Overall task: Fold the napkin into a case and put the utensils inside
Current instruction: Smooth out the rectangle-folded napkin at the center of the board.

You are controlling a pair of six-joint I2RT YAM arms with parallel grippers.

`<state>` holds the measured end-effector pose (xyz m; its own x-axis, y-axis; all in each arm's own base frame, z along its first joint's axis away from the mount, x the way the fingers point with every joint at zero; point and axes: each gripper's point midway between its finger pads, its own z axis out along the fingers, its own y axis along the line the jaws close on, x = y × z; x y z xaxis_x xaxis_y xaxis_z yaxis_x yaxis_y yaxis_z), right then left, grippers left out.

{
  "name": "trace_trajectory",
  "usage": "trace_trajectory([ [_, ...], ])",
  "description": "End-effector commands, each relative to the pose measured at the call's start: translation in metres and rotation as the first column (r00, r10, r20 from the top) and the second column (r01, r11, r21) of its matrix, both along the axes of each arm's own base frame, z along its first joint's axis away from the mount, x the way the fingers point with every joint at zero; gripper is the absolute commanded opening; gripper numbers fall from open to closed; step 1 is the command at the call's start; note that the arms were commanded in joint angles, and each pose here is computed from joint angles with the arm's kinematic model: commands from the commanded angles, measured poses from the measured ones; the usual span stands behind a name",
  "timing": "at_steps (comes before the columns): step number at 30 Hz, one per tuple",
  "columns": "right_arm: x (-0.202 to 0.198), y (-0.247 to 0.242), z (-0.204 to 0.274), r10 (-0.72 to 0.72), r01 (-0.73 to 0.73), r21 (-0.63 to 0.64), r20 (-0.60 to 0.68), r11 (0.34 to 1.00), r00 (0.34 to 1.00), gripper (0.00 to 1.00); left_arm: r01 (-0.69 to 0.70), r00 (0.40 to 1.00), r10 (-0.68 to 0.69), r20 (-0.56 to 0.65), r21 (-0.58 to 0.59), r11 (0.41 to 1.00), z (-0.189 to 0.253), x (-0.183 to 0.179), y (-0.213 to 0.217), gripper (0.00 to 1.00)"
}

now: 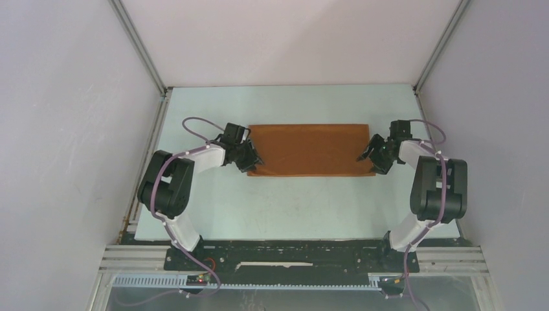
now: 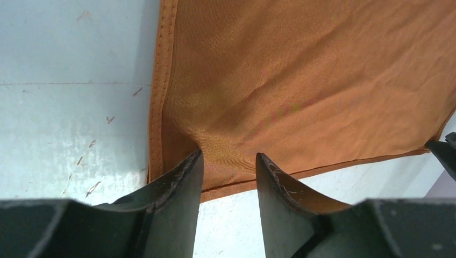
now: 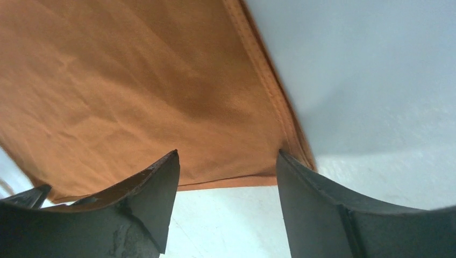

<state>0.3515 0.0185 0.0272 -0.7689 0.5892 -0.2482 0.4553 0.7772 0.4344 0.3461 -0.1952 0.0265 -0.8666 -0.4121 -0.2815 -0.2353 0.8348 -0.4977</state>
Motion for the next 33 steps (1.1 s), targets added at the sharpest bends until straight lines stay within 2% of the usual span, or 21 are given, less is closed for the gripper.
trace_trajectory([
  [1, -0.017, -0.017, 0.012, -0.032, 0.032, -0.145, 0.002, 0.989, 0.999, 0.76, -0.006, 0.997, 0.006, 0.078, 0.005, 1.000, 0.027, 0.001, 0.005, 0.49],
  [3, -0.010, -0.015, 0.036, -0.008, 0.020, -0.161, 0.075, 0.987, 0.997, 0.78, 0.018, 0.989, -0.014, 0.147, -0.027, 0.999, 0.059, 0.006, 0.000, 0.52],
  [5, 0.004, -0.004, 0.059, 0.030, -0.010, -0.109, 0.182, 0.994, 0.983, 0.80, 0.036, 0.983, -0.025, 0.183, -0.057, 0.998, 0.082, 0.014, -0.007, 0.58],
  [8, 0.036, 0.024, 0.088, 0.078, -0.099, 0.044, 0.337, 0.994, 0.938, 0.84, 0.036, 0.974, -0.006, 0.227, -0.130, 0.991, 0.101, 0.038, -0.020, 0.59],
  [9, 0.050, 0.034, 0.098, 0.085, -0.135, 0.099, 0.397, 0.986, 0.914, 0.96, 0.035, 0.970, 0.008, 0.243, -0.171, 0.985, 0.105, 0.050, -0.025, 0.61],
  [10, 0.063, 0.044, 0.106, 0.084, -0.168, 0.155, 0.442, 0.974, 0.893, 0.99, 0.024, 0.967, 0.031, 0.254, -0.213, 0.977, 0.107, 0.063, -0.030, 0.64],
  [14, 0.112, 0.076, 0.123, 0.061, -0.288, 0.340, 0.546, 0.895, 0.835, 1.00, 0.004, 0.932, 0.143, 0.333, -0.403, 0.915, 0.119, 0.115, -0.045, 0.72],
  [17, 0.143, 0.093, 0.125, 0.038, -0.347, 0.439, 0.575, 0.828, 0.818, 1.00, -0.008, 0.895, 0.222, 0.387, -0.484, 0.875, 0.124, 0.150, -0.046, 0.78],
  [18, 0.153, 0.097, 0.123, 0.023, -0.355, 0.481, 0.570, 0.802, 0.822, 1.00, -0.018, 0.889, 0.244, 0.388, -0.502, 0.865, 0.121, 0.160, -0.047, 0.78],
  [21, 0.177, 0.097, 0.116, -0.026, -0.366, 0.557, 0.573, 0.746, 0.819, 1.00, -0.053, 0.878, 0.309, 0.365, -0.568, 0.822, 0.110, 0.188, -0.047, 0.88],
  [22, 0.192, 0.088, 0.105, -0.051, -0.339, 0.568, 0.561, 0.750, 0.826, 1.00, -0.081, 0.865, 0.359, 0.350, -0.610, 0.788, 0.097, 0.205, -0.041, 0.99],
  [29, 0.201, 0.047, 0.065, -0.112, -0.228, 0.573, 0.496, 0.787, 0.861, 1.00, -0.228, 0.857, 0.452, 0.247, -0.605, 0.763, 0.049, 0.223, -0.004, 1.00],
  [33, 0.201, 0.032, 0.058, -0.151, -0.185, 0.599, 0.466, 0.779, 0.872, 1.00, -0.290, 0.866, 0.468, 0.175, -0.587, 0.756, 0.023, 0.221, 0.007, 1.00],
])
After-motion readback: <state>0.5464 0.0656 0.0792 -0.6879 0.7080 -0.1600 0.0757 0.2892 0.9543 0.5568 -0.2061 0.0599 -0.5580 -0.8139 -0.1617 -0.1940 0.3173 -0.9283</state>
